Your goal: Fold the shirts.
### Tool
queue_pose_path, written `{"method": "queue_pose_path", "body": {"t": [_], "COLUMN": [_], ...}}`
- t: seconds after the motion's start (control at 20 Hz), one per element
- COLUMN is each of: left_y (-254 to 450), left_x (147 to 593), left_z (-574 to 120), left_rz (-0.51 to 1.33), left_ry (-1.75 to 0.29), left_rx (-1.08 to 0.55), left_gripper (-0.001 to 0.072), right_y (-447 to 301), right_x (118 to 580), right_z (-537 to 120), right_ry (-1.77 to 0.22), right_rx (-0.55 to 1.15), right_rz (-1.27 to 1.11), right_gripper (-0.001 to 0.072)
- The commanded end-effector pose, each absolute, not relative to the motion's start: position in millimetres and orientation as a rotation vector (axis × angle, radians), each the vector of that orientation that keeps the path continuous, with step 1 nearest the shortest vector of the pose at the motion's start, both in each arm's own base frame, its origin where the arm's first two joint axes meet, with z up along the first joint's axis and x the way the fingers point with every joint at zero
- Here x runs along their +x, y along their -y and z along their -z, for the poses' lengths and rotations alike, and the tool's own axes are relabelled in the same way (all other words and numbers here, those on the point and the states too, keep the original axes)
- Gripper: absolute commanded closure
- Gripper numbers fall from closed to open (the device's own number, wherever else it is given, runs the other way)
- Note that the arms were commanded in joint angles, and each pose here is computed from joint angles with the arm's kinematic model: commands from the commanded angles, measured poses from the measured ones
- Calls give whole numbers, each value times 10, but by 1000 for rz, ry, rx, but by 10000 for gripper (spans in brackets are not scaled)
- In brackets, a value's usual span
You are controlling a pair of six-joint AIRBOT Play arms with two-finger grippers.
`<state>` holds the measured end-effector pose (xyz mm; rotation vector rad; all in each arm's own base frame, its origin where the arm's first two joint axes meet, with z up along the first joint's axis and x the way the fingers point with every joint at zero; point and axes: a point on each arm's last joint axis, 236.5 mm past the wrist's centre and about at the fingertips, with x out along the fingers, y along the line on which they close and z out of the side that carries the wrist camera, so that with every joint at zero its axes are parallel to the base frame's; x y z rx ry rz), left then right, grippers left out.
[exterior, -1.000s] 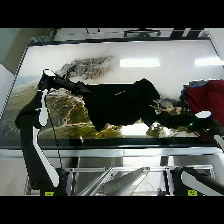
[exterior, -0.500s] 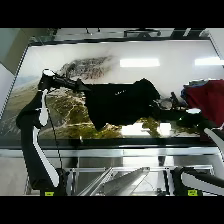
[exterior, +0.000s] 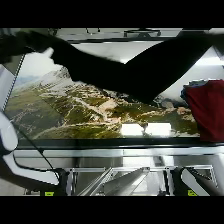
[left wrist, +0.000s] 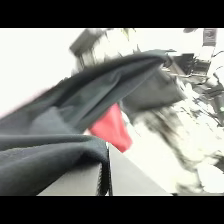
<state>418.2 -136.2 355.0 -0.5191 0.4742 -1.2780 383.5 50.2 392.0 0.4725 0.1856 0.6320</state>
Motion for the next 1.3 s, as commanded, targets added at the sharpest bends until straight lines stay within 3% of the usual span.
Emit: {"method": "queue_pose_path", "body": {"t": [0.0, 0.15, 0.35, 0.55, 0.8, 0.85, 0.9, 0.95, 1.0, 1.25], "left_y": [1441, 1451, 1381, 1400, 1510, 1474, 1429, 1357, 1269, 770], "left_x": [3272, 3222, 3552, 3786, 3709, 3729, 3756, 3810, 3875, 3975], "left_z": [-4496, -4310, -3300, -1907, -302, -46, 188, 339, 426, 142], "left_rz": [1261, 1105, 941, 877, 881, 862, 843, 825, 820, 861], "left_ry": [-249, -310, -575, -897, -1245, -1279, -1316, -1340, -1357, -1419], "left_rx": [-335, -221, -240, -329, -521, -547, -581, -613, -645, -774], "left_gripper": [688, 687, 687, 687, 688, 689, 686, 506, 366, 367], "right_y": [-522, -436, -408, -470, -623, -647, -663, -699, -703, -471], "right_x": [3302, 3392, 3839, 4519, 5025, 5101, 5150, 5179, 5198, 4970], "right_z": [-4896, -4733, -4092, -2594, -503, -133, 122, 294, 368, -7], "right_ry": [-6, -68, -264, -645, -1032, -1083, -1114, -1135, -1143, -1152], "right_rx": [290, 261, 291, 342, 468, 499, 533, 581, 615, 623], "right_rz": [-604, -553, -562, -536, -488, -474, -464, -466, -467, -515], "right_gripper": [700, 700, 699, 699, 698, 659, 496, 430, 427, 422]}}
